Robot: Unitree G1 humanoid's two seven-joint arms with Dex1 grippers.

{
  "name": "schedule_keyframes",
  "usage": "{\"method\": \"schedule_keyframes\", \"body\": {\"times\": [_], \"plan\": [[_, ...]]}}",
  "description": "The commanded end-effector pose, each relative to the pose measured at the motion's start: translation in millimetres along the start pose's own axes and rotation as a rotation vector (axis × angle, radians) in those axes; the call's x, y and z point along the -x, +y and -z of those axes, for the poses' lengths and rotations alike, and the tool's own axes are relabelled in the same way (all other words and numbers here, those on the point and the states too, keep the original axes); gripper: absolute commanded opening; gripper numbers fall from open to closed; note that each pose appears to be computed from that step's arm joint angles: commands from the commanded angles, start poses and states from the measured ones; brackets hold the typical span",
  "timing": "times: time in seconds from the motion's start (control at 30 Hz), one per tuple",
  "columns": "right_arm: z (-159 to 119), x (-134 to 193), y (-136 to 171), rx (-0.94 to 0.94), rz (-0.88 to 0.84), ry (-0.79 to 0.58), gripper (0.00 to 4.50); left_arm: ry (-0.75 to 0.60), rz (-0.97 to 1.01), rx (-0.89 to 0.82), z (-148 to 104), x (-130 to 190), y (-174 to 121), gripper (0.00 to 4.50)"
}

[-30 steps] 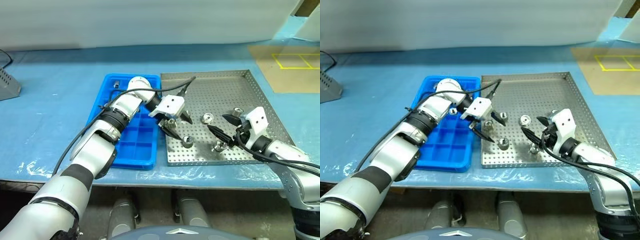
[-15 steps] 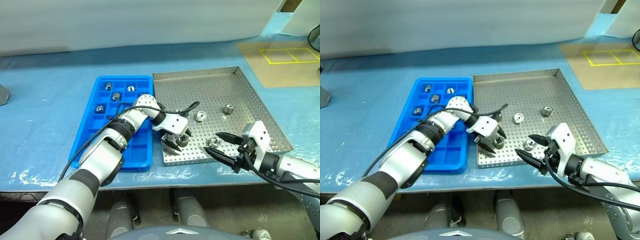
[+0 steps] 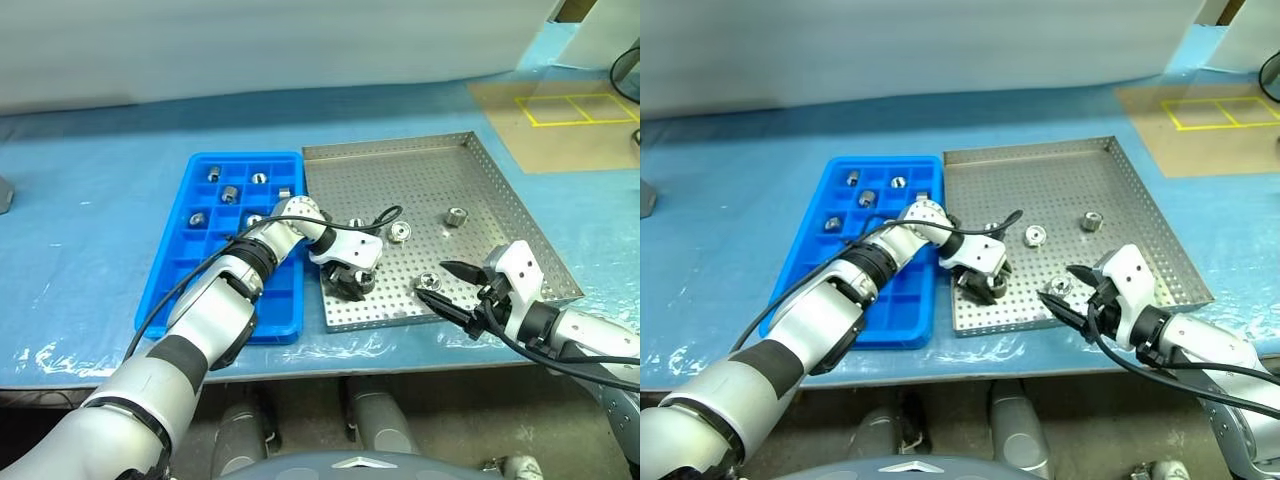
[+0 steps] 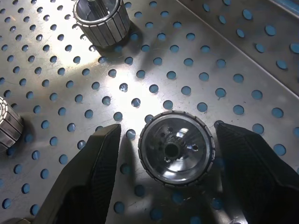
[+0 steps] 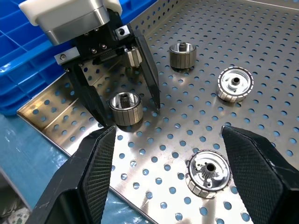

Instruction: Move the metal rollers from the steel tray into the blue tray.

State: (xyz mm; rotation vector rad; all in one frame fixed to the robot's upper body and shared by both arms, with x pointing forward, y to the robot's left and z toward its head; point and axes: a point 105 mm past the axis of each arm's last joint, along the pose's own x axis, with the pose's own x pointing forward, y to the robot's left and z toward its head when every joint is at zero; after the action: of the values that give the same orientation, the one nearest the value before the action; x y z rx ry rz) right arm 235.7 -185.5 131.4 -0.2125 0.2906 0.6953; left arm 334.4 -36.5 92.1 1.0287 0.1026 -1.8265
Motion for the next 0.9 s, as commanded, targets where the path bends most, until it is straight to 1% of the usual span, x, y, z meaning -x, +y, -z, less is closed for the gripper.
{"method": "schedule_keyframes", "body": {"times": [0.03, 0.07, 0.13, 0.2, 0.3, 0.37, 0.43, 0.53, 0.63, 0.73, 0.8, 0.87, 0.9], "plan": [[-3.5, -2.1, 3.3, 0.026, 0.000, -0.020, 3.73, -0.035, 0.036, 0.027, -4.0, -3.6, -4.7, 3.08], [-3.9, -2.7, 3.7, 0.027, 0.001, -0.022, 3.73, -0.027, 0.032, 0.026, -2.5, -3.9, -4.9, 2.92], [-4.4, -3.4, 3.5, 0.032, 0.005, -0.023, 3.73, -0.003, 0.005, 0.028, 1.4, -5.1, -3.2, 2.31], [-4.8, -3.8, 2.7, 0.036, 0.008, -0.022, 3.73, -0.018, 0.026, 0.028, 1.1, -5.0, -7.2, 2.31], [-5.7, -4.7, 1.0, 0.041, 0.012, -0.023, 3.73, -0.020, 0.020, 0.027, 1.7, -3.9, -7.7, 1.76], [-6.8, -5.9, 0.8, 0.044, 0.009, -0.024, 3.73, -0.005, -0.023, 0.025, 3.1, -4.0, -2.9, 1.73], [-7.9, -7.6, 0.8, 0.045, 0.004, -0.026, 3.73, -0.034, -0.063, 0.016, -2.0, 0.0, 3.2, 1.73], [-10.2, -9.8, 1.5, 0.048, -0.011, -0.032, 3.73, -0.090, -0.166, 0.008, -14.3, 14.8, 20.9, 1.73], [-11.7, -11.6, 0.1, 0.059, -0.023, -0.031, 3.73, -0.077, -0.282, -0.100, -25.5, 38.6, 37.3, 1.73], [-18.0, -18.2, 0.0, 0.072, -0.059, -0.049, 3.73, -0.166, -0.364, -0.120, -49.0, 67.6, 47.5, 1.73], [-25.2, -25.0, -0.1, 0.092, -0.092, -0.066, 3.73, -0.180, -0.417, -0.112, -53.4, 86.0, 50.0, 1.73], [-32.3, -31.2, -0.7, 0.111, -0.122, -0.083, 3.73, -0.187, -0.438, -0.103, -53.3, 100.0, 46.1, 1.73], [-40.0, -37.5, 0.0, 0.129, -0.149, -0.104, 3.73, -0.201, -0.464, -0.079, -51.0, 112.8, 42.4, 1.73]]}}
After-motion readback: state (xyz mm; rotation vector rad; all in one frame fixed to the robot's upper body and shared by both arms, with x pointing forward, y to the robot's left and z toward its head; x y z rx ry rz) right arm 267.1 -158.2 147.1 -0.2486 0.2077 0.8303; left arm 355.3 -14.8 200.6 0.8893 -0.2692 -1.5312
